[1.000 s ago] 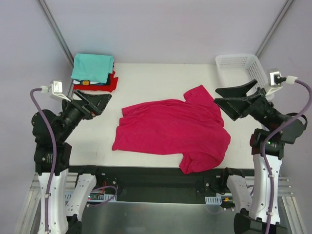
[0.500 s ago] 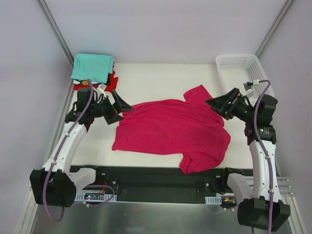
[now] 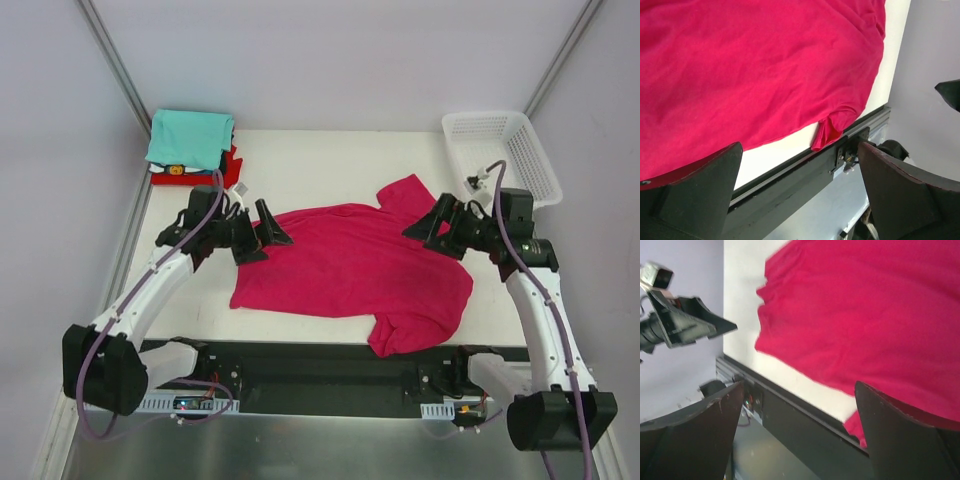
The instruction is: Fold and stack the t-shirts
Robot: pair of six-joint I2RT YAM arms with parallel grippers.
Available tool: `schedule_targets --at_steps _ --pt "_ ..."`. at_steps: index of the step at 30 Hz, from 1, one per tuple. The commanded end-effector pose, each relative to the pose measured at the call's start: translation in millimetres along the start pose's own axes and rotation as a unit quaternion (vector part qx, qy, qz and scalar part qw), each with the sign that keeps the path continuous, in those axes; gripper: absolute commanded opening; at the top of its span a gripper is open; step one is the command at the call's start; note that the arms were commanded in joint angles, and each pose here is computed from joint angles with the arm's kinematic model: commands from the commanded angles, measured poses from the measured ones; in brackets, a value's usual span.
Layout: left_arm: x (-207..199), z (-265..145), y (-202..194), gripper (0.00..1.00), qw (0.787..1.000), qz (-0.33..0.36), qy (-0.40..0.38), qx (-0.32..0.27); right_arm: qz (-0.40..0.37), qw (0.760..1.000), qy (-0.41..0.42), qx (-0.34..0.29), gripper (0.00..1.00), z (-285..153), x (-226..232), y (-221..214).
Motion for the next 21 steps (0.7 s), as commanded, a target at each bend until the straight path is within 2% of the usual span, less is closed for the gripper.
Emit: schedule_targets --at_steps 1,6,9,11,12,13,15,16,21 --pt "23.4 -7.0 -22.6 0.99 0.999 0.002 0.033 -0.028 -0.021 0.997 -0.049 0.050 0.96 -1.4 -15.2 -49.0" --pt "59.5 -3.8 -59.0 0.99 0.997 -0.036 0.061 -0.025 -0.013 0.993 -0.097 0.064 0.96 -10.7 -33.4 -98.7" --pt "63.8 -10.2 -66.5 0.95 0.997 -0.036 0.060 -0.045 -0.021 0.987 -0.150 0.050 0.96 -19.5 -56.9 -120.3" --pt "65.5 -11.2 -64.1 0.94 0.995 -0.036 0.069 -0.055 -0.026 0.978 -0.208 0.021 0.96 -25.3 -71.5 -115.5" --pt "62.5 -10.8 -60.6 0.94 0.996 -0.034 0.070 -0.054 -0.030 0.973 -0.226 0.025 0.96 -25.6 -74.9 -113.0" --pt "65.0 -5.3 -58.9 0.94 0.995 -0.040 0.080 -0.037 -0.036 0.970 -0.239 0.022 0.96 -25.7 -76.1 -107.5" --pt "53.4 -2.0 -51.1 0.93 0.997 -0.039 0.066 -0.016 -0.039 0.972 -0.231 0.015 0.96 -19.6 -66.0 -91.8" --pt "55.7 4.5 -48.7 0.93 0.996 -0.043 0.074 0.001 -0.031 0.971 -0.236 0.032 0.96 -11.3 -65.4 -86.6" --pt "44.0 8.5 -25.8 0.89 0.996 -0.026 0.088 -0.020 -0.036 0.978 -0.204 0.034 0.96 24.6 -47.5 -45.7"
Point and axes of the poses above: each gripper's point midway between its finger pads, its own z axis out along the fingers, its own x axis along the line the jaws close on, y = z × x, the point moved 5 cm from there along -z, back along the fingers, and after that the axes turned 1 degree about z, right-handed, at the moved point
